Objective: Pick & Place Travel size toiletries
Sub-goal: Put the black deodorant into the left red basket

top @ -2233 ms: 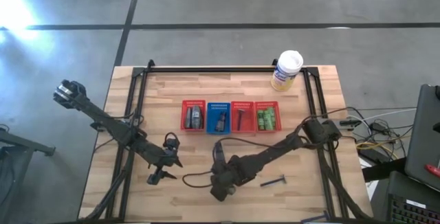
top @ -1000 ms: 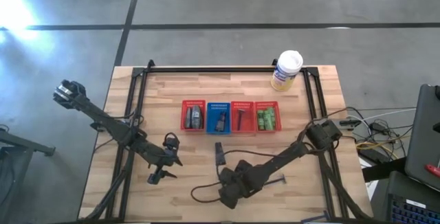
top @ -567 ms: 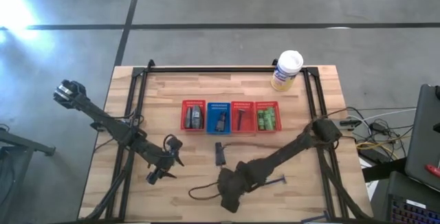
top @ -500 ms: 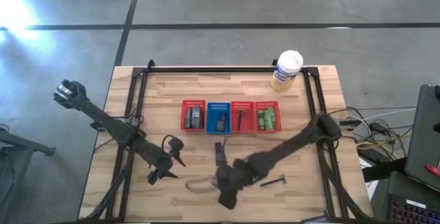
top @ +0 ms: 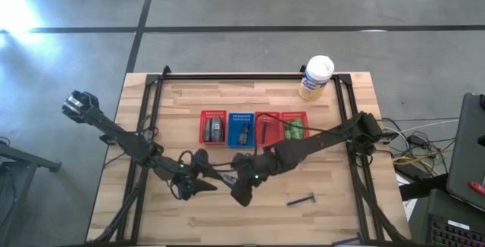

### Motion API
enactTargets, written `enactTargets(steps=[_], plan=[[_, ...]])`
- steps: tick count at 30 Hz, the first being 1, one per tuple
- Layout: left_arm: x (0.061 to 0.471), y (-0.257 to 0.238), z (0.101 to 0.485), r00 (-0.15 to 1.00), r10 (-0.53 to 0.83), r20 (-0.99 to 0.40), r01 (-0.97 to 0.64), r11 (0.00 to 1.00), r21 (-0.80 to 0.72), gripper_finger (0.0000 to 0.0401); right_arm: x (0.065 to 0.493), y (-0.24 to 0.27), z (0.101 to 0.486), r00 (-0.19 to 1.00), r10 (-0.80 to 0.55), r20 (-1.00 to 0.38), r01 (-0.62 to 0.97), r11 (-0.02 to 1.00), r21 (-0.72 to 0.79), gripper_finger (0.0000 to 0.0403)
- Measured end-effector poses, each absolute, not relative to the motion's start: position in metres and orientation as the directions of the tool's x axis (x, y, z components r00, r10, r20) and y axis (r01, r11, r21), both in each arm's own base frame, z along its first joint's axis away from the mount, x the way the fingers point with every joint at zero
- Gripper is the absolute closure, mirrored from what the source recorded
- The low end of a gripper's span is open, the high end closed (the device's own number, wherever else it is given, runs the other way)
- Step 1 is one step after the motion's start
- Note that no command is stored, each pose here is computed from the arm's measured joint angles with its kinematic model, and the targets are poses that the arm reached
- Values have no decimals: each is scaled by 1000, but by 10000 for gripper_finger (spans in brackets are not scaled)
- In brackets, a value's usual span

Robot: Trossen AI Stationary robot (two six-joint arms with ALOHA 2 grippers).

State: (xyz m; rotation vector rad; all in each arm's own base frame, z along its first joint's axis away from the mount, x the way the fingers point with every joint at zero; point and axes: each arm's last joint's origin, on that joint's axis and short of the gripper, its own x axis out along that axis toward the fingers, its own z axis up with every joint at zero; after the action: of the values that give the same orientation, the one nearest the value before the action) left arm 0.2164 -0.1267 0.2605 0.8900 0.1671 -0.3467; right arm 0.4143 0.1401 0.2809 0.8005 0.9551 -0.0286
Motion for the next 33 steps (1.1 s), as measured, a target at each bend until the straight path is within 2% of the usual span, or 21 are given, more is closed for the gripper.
enactTargets(steps=[4, 14, 22, 33], plan=[[232, -130, 257, 946, -217, -239, 321, 552, 770, 153, 413, 136, 286, 607, 319, -728, 326, 735, 594, 191], [271, -134, 265, 949, -206, -237, 312, 534, 786, 156, 411, 134, 291, 601, 339, -724, 276, 762, 585, 190], [279, -130, 264, 948, -210, -241, 317, 532, 785, 197, 406, 132, 299, 606, 351, -714, 233, 780, 581, 194], [278, -126, 268, 953, -208, -221, 302, 562, 770, 195, 404, 131, 305, 617, 356, -702, 207, 787, 581, 194]])
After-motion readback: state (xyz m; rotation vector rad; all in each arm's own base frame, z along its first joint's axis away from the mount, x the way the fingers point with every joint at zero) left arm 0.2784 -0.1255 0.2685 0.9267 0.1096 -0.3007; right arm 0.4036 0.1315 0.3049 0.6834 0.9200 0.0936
